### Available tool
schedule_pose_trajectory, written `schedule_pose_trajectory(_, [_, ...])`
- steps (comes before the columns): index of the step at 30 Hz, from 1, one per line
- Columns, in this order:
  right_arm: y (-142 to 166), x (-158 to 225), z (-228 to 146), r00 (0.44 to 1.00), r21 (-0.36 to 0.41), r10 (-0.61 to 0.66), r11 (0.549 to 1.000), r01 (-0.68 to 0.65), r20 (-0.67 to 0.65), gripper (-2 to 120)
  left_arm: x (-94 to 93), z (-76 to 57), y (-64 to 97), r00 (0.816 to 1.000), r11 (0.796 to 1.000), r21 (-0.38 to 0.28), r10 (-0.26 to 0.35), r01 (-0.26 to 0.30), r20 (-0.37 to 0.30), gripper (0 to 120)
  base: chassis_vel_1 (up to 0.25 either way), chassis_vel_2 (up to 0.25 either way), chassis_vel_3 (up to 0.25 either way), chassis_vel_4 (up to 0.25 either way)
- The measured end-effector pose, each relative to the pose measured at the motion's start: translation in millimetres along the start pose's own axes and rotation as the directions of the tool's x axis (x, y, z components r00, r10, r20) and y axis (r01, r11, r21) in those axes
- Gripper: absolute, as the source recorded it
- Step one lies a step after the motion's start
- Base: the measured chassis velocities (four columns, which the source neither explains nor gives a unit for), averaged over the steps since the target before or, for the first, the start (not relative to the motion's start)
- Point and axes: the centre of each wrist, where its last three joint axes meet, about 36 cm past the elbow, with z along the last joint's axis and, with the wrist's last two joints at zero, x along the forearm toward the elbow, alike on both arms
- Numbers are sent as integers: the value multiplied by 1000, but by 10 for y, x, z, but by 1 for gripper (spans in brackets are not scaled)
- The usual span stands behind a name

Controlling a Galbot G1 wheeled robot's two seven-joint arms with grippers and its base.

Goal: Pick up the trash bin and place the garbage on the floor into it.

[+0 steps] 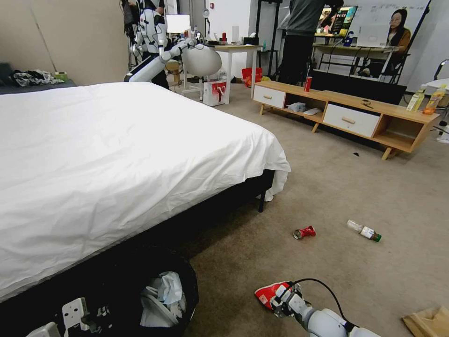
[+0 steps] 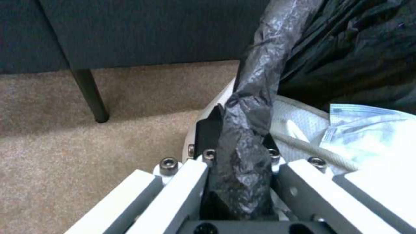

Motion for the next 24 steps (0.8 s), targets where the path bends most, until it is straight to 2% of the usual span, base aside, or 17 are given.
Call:
schedule_pose_trajectory(9, [87, -179, 76, 1000, 27, 1, 1000, -1, 15, 100, -8, 6, 9, 1000, 1000, -3, -5, 5, -2, 2, 0, 0, 0, 0])
schedule_pose_trajectory(22, [187, -218, 243, 1000, 49, -22, 999, 21, 2, 100, -40, 19, 23, 1000, 1000, 0, -8, 8, -6, 2, 0, 0, 0, 0])
schedule_pose_trajectory(23, [222, -207, 278, 1000, 48, -28, 998, 28, -1, 95, -44, 18, 24, 1000, 1000, 1, -8, 8, -6, 2, 0, 0, 0, 0])
schedule_pose_trajectory(24, [222, -207, 278, 1000, 48, -28, 998, 28, -1, 95, -44, 18, 24, 1000, 1000, 1, -8, 8, -6, 2, 0, 0, 0, 0])
